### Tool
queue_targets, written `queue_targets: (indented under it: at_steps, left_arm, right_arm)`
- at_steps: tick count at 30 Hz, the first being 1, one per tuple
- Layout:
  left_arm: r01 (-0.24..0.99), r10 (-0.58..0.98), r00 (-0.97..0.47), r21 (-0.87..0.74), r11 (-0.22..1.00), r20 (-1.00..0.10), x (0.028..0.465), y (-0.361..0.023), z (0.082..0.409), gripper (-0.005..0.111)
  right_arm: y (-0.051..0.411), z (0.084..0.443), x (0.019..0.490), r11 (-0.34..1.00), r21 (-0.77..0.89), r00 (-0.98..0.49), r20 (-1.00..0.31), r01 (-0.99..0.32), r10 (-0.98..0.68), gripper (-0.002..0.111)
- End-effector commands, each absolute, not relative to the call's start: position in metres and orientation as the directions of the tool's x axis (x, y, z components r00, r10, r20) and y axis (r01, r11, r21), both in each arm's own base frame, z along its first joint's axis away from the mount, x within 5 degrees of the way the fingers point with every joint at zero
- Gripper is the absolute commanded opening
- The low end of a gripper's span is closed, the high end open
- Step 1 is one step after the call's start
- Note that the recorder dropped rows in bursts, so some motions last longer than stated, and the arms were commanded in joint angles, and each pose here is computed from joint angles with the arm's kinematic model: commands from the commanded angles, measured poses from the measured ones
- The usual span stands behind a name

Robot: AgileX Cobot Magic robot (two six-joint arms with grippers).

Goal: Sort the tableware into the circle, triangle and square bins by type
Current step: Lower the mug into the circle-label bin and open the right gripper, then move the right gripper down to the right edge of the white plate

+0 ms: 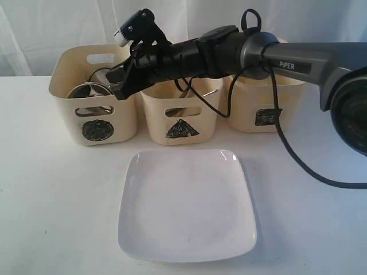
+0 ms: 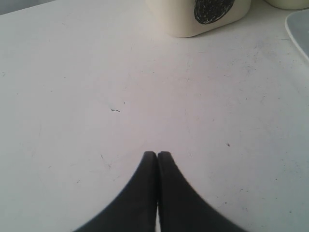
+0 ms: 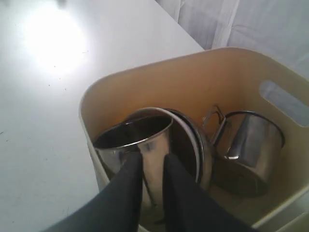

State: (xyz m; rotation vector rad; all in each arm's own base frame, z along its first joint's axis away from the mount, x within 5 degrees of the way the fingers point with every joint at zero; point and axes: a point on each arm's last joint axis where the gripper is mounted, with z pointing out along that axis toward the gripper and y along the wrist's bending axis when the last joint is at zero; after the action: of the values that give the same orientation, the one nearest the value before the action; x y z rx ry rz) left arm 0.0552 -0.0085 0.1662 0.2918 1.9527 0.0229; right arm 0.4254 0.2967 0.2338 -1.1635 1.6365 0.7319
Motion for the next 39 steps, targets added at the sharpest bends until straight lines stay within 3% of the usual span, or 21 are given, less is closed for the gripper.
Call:
queue_targets:
  at_steps: [1,3,15,21,25,34,39]
  left_arm:
    - [0.190,0.208,-0.367,0.146,0.971,-0.907,0.055,-0.009,0.165,0.000]
    - [0.190,0.208,-0.367,0.146,0.971,-0.907,0.055,-0.009,0.165,0.000]
    - [0.190,0.213,-0.366,0.152,0.970,-0.906,0.055,-0.008,0.165,0.000]
    - [0.190,0.238,-0.364,0.179,0.965,-0.900,0.055,-0.007,0.165,0.000]
    - [0.190,0.238,-0.364,0.179,0.965,-0.900,0.055,-0.007,0.165,0.000]
    - [0.191,0.238,-0.366,0.178,0.965,-0.900,0.055,-0.007,0.164,0.000]
    - [0.191,0.238,-0.366,0.178,0.965,-0.900,0.055,-0.007,0.164,0.000]
  right_arm:
    - [0.295,0.254,0.421,0.376,-0.044,-0.087,-0.941,-0.926,-0.326,0.007]
    - [0.292,0.261,0.421,0.386,-0.047,-0.085,-0.944,-0.921,-0.318,0.000]
    - [0.242,0.295,0.406,0.493,0.029,-0.231,-0.907,-0.870,-0.353,0.000]
    - [0.207,0.316,0.377,0.533,0.065,-0.284,-0.896,-0.844,-0.341,0.000]
    - [0.187,0.324,0.350,0.595,0.135,-0.395,-0.857,-0.793,-0.332,0.000]
    - [0.154,0.308,0.278,0.630,0.273,-0.639,-0.603,-0.727,-0.477,0.000]
    - [0.138,0.280,0.264,0.757,0.260,-0.745,-0.528,-0.599,-0.407,0.000]
